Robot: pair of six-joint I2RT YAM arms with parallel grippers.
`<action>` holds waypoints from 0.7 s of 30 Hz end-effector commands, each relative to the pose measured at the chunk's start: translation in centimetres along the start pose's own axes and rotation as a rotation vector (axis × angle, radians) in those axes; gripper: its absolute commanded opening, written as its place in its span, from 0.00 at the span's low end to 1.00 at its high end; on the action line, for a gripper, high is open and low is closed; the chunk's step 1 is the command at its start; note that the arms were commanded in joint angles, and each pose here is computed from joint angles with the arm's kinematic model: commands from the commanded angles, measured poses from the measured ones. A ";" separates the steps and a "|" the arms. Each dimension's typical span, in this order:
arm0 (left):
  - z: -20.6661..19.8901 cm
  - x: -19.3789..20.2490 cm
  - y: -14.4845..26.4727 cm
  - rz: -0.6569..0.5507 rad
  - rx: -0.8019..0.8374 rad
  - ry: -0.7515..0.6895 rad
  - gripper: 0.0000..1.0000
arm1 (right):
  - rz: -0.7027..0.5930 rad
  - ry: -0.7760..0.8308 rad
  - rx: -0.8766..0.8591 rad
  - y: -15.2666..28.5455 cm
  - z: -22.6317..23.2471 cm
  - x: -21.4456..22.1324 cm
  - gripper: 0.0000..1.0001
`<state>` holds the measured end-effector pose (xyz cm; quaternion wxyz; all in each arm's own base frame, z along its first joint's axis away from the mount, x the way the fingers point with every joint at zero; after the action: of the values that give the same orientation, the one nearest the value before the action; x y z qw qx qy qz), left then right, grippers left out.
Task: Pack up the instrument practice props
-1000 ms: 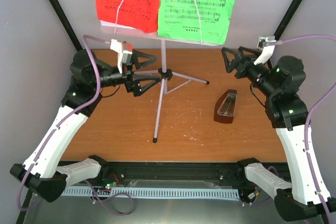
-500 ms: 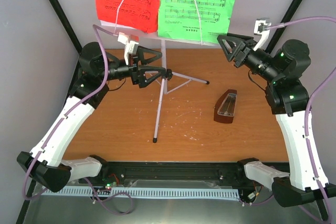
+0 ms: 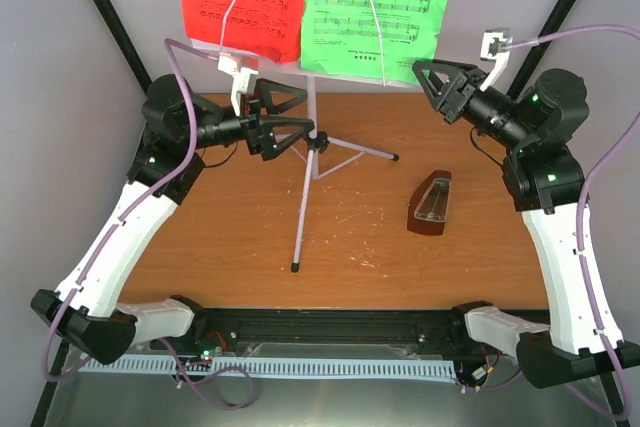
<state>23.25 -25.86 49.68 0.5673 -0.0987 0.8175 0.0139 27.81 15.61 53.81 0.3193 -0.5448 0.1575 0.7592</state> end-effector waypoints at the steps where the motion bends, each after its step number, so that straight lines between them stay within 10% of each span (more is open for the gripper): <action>1: -1.3 -3.4 -0.2 -0.068 0.027 -0.020 0.96 | -0.028 0.026 -0.036 -0.4 0.6 -1.3 0.34; 21: -2.5 -9.3 -6.9 -0.150 0.112 -0.023 0.73 | -0.081 0.121 -0.080 -2.6 0.6 -4.7 0.30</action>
<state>25.00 -30.66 58.23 0.5782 -0.1141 0.8052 -0.0662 30.05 16.43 56.92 0.3170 -0.5812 0.1356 0.7371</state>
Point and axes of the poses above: each gripper's point midway between its finger pads, its own y axis back along the fingers, its own z axis along the line the jaws close on, x = y × z, the point moved 1 cm from there along y, back along the fingers, and after that the axes turned 4 degrees about y, right-handed, at the moved point
